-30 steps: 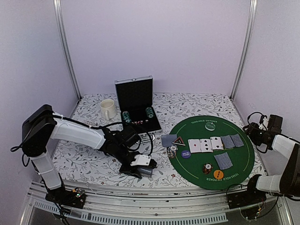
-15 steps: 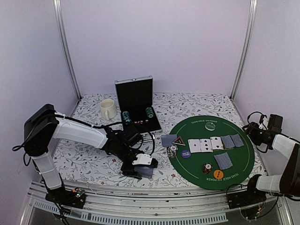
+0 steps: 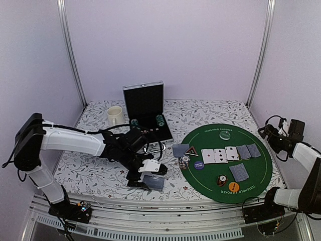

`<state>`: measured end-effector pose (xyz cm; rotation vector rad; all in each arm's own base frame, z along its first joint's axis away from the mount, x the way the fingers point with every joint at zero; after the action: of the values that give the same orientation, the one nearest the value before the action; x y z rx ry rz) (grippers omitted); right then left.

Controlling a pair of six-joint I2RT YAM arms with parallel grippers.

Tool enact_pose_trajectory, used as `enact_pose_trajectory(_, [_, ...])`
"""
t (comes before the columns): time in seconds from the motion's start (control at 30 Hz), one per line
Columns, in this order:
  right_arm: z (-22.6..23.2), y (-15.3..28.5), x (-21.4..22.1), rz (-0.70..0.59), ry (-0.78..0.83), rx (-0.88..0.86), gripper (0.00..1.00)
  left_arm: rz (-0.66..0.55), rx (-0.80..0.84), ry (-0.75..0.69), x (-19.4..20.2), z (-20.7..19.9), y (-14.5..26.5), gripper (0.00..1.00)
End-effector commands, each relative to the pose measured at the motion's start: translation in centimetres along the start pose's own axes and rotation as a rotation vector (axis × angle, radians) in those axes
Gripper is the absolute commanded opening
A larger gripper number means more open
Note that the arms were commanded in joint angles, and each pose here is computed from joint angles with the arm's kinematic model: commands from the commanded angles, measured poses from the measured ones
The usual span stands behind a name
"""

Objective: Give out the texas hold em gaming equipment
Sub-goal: Place the face-down deck piles at the center of the board, then reset both arms

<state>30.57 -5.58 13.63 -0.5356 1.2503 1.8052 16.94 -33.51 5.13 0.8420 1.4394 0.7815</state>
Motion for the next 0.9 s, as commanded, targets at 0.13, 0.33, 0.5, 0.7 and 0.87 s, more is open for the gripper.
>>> enact_pose_trajectory(0.13, [3.1,2.1,-3.8,-0.115,0.123,-0.105,0.99,-0.223,0.093,-0.033,-4.4,-3.1,6.3,0.98])
enact_pose_trajectory(0.33, [4.8,3.2,-5.4,-0.193,0.189,-0.149,0.99,-0.621,-0.316,0.236,-8.4,7.1,15.6,0.98])
enact_pose_trajectory(0.5, [8.6,2.8,-6.6,-0.271,0.349,-0.149,0.99,-0.918,-0.702,0.672,-2.5,18.1,26.3,0.98])
enact_pose_trajectory(0.7, [10.0,2.7,-8.4,-0.446,0.488,-0.115,0.99,-1.095,-1.190,1.086,11.0,22.2,33.7,0.98])
enact_pose_trajectory(0.87, [8.0,1.0,-7.8,-0.510,0.524,-0.040,0.99,-1.070,-1.549,1.159,18.8,19.9,35.4,0.98])
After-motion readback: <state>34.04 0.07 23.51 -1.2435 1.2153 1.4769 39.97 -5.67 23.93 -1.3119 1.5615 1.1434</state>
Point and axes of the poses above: each gripper's point midway between its finger pads, its own y axis back along the fingers, its own z axis along the line the jaws close on, x = y × z, the point moved 1 cm from there along y, back along the fingers, and after that the axes turned 14 degrees about y, right-handed, at the moved point
